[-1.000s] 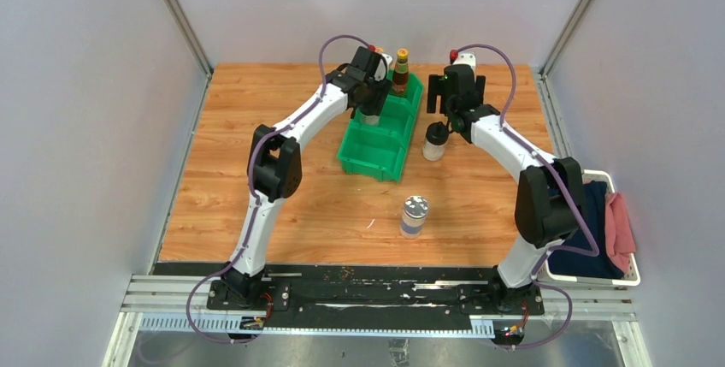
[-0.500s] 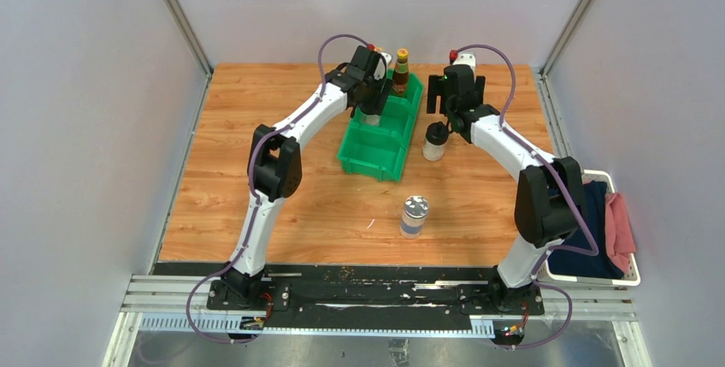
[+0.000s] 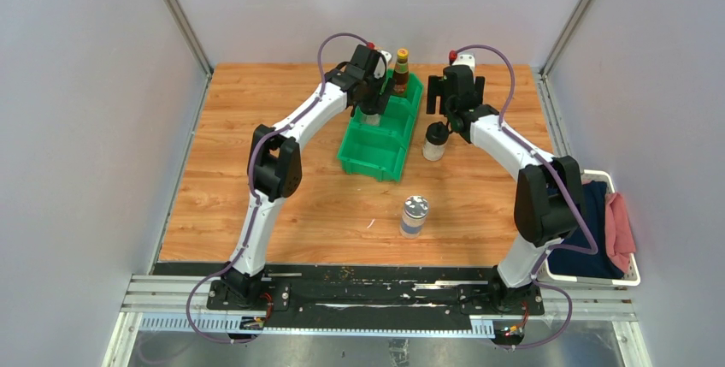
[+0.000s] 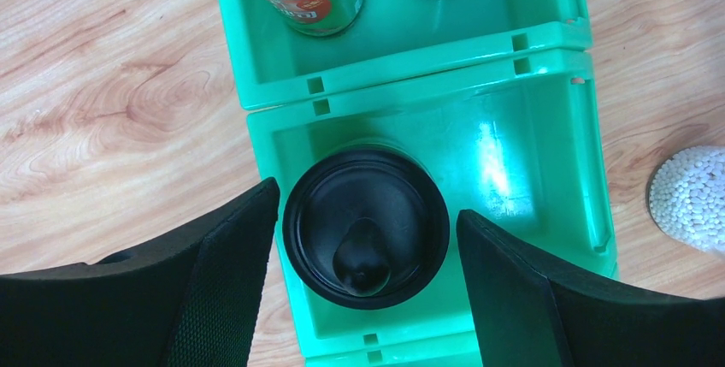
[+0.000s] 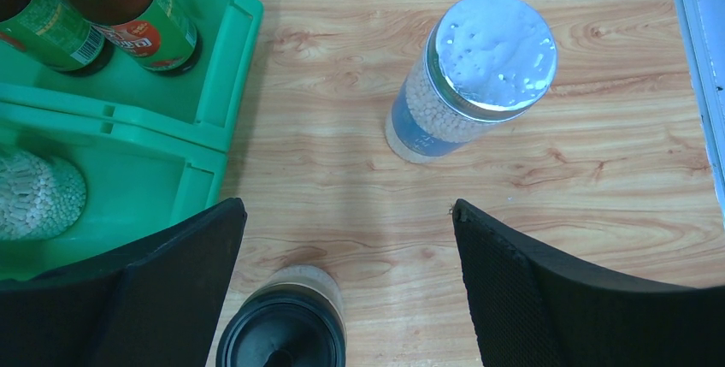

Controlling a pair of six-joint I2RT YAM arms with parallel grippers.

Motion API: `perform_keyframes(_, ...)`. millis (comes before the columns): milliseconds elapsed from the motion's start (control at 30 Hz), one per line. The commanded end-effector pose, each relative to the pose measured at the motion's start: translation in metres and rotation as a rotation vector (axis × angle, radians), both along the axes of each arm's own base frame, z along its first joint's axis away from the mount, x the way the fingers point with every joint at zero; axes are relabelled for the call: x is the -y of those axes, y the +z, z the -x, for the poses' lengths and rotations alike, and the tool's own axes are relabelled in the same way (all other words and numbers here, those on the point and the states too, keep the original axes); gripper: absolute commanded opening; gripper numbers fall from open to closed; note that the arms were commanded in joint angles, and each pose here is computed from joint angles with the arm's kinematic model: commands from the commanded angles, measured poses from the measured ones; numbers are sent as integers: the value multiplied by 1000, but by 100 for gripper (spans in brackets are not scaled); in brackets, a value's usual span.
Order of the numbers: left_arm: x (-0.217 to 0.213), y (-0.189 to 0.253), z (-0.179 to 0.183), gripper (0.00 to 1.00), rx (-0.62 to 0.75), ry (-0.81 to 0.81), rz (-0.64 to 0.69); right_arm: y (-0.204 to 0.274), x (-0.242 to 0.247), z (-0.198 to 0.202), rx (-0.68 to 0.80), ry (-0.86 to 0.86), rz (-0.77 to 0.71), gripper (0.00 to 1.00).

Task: Organize the condiment bottles
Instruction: Place the bottle in the storage box.

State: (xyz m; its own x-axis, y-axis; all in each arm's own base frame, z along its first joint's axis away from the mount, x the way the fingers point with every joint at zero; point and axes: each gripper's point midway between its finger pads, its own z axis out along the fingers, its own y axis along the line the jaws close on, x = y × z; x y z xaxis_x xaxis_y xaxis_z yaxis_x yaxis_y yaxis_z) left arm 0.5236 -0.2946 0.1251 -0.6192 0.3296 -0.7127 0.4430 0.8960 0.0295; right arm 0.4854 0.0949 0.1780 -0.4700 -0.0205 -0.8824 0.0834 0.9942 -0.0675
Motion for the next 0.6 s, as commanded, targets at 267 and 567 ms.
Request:
perform_keyframes(267,-2,9,-8,80,27,22,11,8,-4,-2,8,3,14,95)
perform_keyframes(567,-10,5,-9,77,30,55,-17,8,-3,-1,10,3,11,95)
